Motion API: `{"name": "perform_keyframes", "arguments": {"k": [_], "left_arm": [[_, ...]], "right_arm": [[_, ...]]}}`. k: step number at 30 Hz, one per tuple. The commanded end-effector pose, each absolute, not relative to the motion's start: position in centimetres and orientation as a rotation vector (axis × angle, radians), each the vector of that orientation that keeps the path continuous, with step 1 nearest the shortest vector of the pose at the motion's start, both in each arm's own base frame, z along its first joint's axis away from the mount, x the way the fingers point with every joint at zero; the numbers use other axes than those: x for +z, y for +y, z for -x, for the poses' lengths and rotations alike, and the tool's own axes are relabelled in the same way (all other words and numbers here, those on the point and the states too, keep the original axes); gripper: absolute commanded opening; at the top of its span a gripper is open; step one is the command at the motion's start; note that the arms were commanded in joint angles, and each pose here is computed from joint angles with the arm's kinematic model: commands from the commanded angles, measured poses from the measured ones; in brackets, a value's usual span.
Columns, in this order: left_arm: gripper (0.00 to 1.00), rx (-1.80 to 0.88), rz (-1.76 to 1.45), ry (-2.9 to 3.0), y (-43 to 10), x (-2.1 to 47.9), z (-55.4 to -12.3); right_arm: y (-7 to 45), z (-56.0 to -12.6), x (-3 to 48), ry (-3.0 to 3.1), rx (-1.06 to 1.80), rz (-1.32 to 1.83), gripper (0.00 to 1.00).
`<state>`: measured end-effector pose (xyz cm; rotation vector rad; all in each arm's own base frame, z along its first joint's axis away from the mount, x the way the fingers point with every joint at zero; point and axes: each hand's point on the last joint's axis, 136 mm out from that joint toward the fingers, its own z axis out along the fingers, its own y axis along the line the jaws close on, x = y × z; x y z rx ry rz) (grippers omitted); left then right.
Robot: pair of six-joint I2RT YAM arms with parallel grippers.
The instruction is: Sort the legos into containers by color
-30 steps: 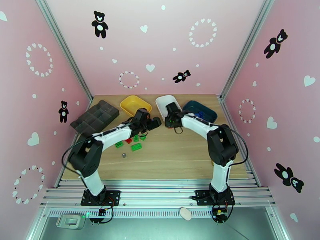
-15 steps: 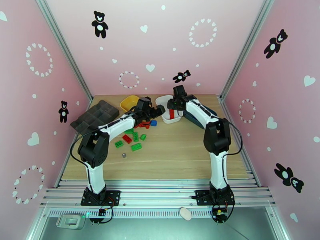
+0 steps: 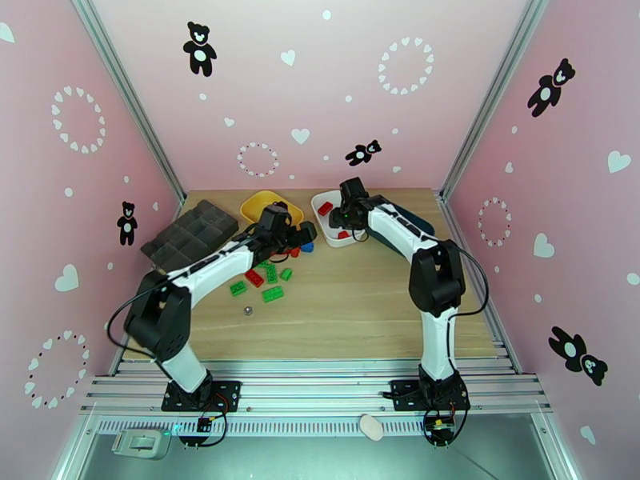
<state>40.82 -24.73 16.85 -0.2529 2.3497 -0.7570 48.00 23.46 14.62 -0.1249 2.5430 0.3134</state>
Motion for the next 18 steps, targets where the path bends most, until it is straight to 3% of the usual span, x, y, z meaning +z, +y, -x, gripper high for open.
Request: {"name": "perform_keyframes", "arguments": {"k": [1, 18], "left_arm": [[0.94, -0.613, 0.295, 2.368, -21.2, 15.7, -39.8], [0.90, -0.475, 0.485, 2.431, -14.1, 10.1, -33.8]], "right_arm": [[25.1, -46.1, 17.5, 2.483, 0.317, 0.203, 0.58], [34.9, -39.4, 12.3, 2.531, 0.363, 0.556, 0.60]]}}
